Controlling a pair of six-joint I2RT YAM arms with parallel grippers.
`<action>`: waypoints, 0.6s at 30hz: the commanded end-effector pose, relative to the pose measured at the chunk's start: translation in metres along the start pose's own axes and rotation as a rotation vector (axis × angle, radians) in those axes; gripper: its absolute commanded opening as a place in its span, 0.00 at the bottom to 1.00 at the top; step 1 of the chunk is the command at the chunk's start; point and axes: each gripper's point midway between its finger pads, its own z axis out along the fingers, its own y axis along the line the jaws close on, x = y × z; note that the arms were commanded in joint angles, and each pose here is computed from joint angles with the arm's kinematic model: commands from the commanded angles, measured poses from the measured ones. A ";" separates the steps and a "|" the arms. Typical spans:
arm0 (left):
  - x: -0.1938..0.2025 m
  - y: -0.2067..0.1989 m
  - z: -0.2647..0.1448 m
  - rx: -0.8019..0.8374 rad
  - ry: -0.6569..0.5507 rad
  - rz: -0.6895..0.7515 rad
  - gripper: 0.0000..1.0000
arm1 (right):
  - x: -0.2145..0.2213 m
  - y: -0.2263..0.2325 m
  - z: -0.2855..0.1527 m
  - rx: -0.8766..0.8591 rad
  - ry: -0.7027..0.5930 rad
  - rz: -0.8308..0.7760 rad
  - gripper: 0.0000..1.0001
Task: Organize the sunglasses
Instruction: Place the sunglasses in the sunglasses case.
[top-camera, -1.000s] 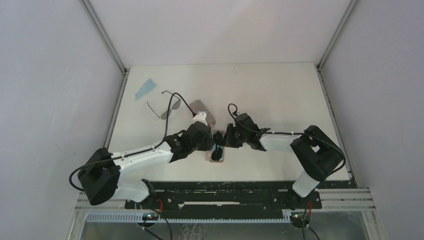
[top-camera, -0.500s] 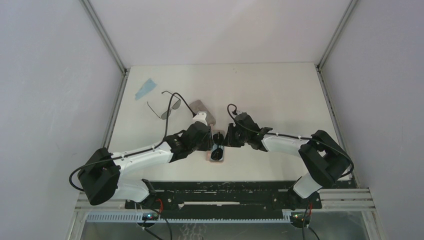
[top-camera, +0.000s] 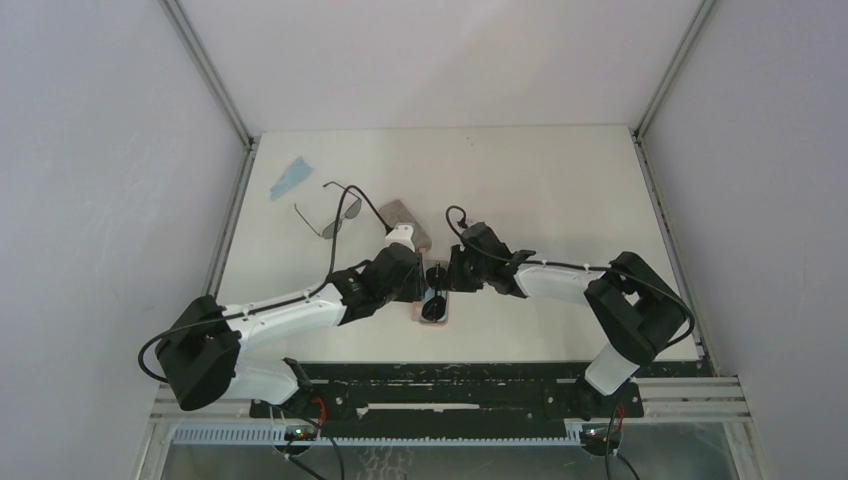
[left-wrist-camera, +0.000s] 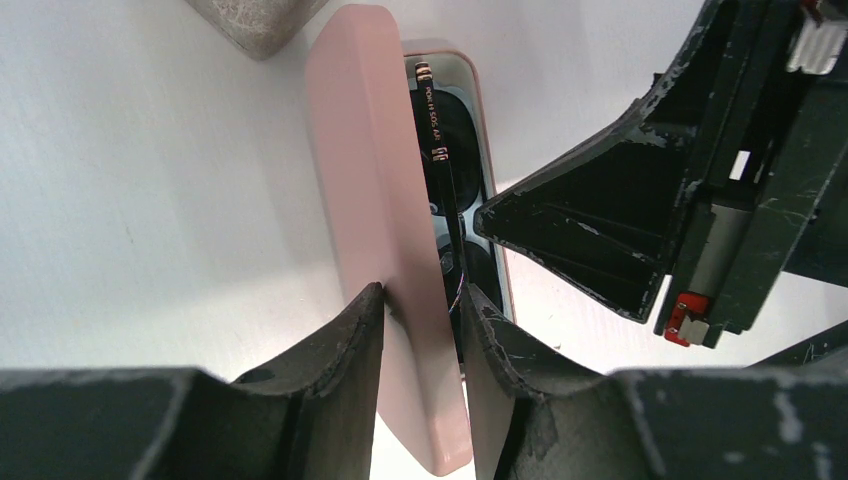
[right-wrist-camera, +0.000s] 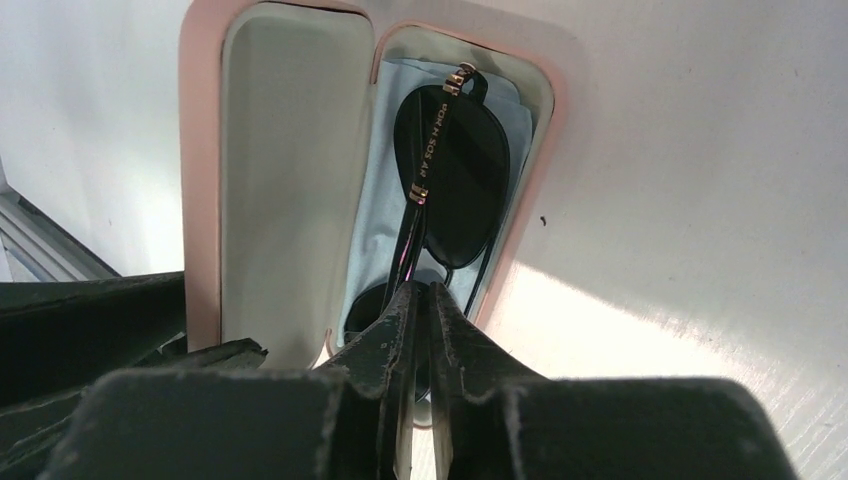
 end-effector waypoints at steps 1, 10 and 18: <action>-0.015 -0.007 -0.005 0.024 -0.042 0.021 0.38 | -0.012 0.010 0.003 -0.006 -0.027 -0.032 0.06; -0.015 -0.007 -0.005 0.026 -0.041 0.021 0.38 | -0.005 0.007 0.010 0.036 0.002 -0.051 0.03; -0.015 -0.006 -0.006 0.027 -0.041 0.020 0.38 | -0.002 -0.001 0.017 0.097 0.015 -0.069 0.03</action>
